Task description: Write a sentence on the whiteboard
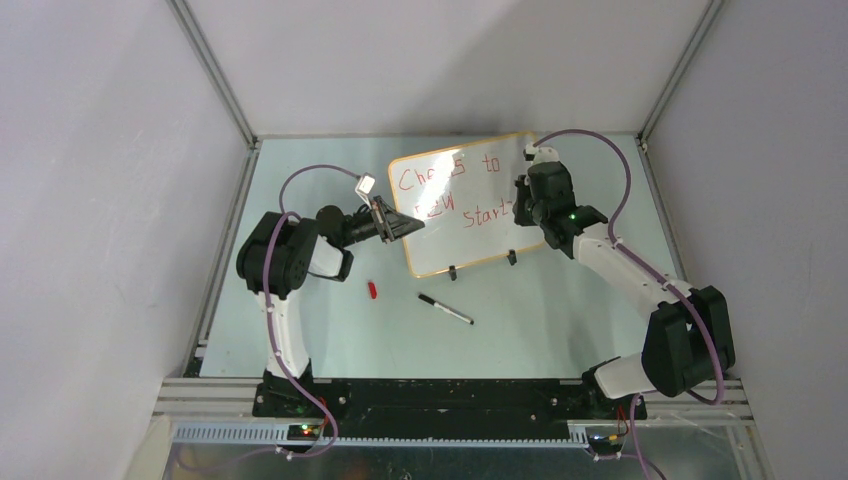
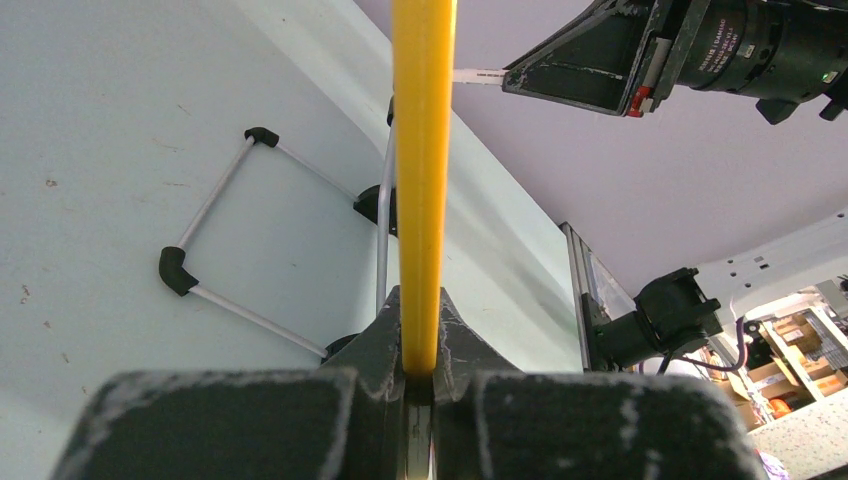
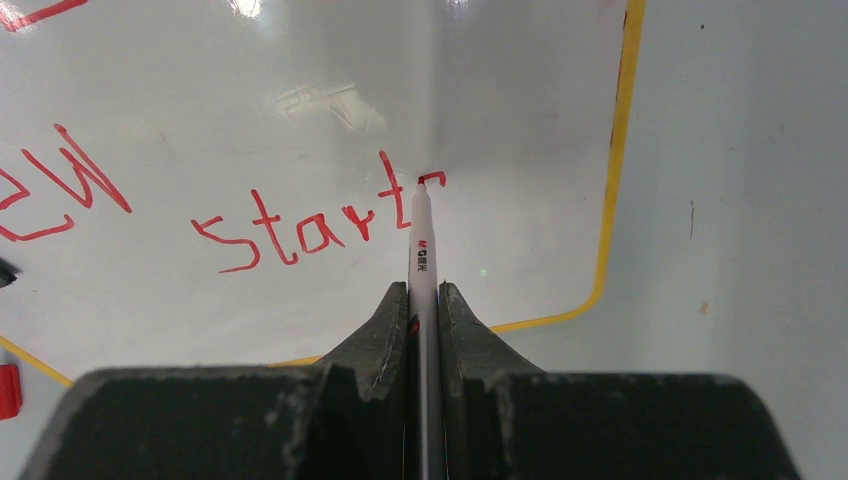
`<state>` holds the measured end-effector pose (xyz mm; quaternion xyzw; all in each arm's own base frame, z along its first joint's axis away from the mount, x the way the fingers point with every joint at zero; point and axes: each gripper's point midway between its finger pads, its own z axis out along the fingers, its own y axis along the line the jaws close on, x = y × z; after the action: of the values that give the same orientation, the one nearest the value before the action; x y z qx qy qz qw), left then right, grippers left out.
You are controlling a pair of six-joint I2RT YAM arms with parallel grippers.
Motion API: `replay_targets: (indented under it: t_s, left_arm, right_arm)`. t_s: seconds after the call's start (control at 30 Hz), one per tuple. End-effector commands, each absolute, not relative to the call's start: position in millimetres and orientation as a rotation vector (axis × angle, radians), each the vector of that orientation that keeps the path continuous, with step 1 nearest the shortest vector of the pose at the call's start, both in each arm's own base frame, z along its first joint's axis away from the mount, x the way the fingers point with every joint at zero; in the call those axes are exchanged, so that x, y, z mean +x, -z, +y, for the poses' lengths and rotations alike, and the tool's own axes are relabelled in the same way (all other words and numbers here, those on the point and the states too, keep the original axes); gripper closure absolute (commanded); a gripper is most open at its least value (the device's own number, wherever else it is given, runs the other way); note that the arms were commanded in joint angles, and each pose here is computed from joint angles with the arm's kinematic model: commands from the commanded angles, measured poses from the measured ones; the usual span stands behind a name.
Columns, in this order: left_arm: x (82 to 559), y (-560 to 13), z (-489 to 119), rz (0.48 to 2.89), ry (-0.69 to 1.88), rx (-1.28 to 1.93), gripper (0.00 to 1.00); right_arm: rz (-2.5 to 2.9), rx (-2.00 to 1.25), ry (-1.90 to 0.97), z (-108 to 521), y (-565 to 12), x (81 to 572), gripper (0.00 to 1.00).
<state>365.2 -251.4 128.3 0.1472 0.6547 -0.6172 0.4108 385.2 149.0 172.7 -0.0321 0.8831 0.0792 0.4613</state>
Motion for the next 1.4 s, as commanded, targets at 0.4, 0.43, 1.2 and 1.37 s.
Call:
replay_targets:
  t_s: [0.4, 0.43, 1.2, 1.37]
  left_arm:
    - [366.6, -151.7, -253.7, 1.557, 1.54, 0.44, 1.0]
    - [366.5, -151.4, -253.5, 1.559, 1.54, 0.439, 1.0]
    - [366.3, -151.0, -253.4, 1.56, 1.54, 0.439, 1.0]
    - [366.2, -151.3, -253.7, 1.559, 1.539, 0.438, 1.0]
  right_arm:
    - [2.18, -0.09, -0.164, 146.4, -173.5, 383.1, 1.0]
    - [2.179, -0.086, -0.16, 145.4, -173.9, 383.3, 1.0]
    - [2.211, -0.047, -0.122, 132.4, -168.0, 380.5, 1.0]
    - [2.219, -0.064, -0.133, 135.8, -162.2, 374.5, 1.0]
